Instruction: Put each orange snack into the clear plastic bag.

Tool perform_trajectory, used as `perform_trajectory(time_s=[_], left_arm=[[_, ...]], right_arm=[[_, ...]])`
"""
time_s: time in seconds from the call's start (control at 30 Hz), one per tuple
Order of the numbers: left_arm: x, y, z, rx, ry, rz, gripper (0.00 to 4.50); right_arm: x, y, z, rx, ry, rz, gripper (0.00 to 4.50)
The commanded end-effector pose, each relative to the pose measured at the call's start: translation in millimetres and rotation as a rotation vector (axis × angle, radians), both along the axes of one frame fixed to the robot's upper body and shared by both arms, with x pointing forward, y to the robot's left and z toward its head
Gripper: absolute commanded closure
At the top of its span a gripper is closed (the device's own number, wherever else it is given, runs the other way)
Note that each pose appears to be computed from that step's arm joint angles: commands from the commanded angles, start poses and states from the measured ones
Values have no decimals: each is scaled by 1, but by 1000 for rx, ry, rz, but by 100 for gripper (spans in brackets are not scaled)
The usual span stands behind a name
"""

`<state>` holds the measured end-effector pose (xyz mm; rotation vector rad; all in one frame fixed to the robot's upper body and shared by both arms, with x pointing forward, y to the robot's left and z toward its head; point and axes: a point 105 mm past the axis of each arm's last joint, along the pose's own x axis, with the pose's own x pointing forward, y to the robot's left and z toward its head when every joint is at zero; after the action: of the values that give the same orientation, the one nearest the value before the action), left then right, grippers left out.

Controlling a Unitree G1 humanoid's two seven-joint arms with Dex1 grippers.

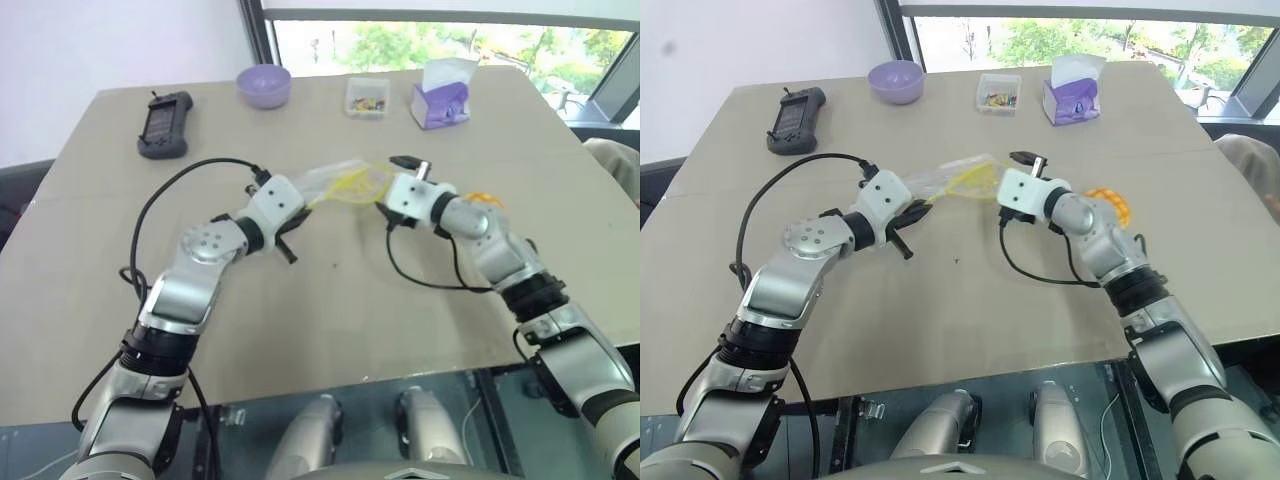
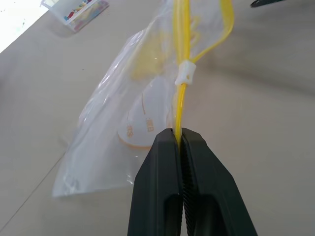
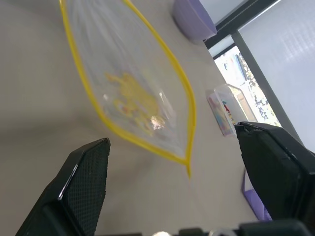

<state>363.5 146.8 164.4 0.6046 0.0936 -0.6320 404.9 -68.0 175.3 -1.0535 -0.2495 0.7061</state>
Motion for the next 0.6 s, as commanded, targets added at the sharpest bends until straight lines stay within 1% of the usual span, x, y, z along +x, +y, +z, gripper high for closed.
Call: perform_trajectory(time_s=[0.03,0.13,0.2,0.4,0.5,0.6], left_arm=[[4,5,19,-16,-63,24,450],[6,9,20,-19,-61,35,450],[6,10,20,-18,-61,38,450],[7,12,21,-14,-61,30,450],[10,11,24,-10,-68,23,450],[12,10,26,-10,-75,17,450]], right_arm=[[-10,-4,17,179,43,-1,6],[-14,-27,18,356,141,-98,6],[-18,-43,14,398,167,-148,6],[-27,-101,-3,552,234,-391,6],[-27,-118,-10,633,275,-482,6],[-24,-129,-23,695,319,-571,6]])
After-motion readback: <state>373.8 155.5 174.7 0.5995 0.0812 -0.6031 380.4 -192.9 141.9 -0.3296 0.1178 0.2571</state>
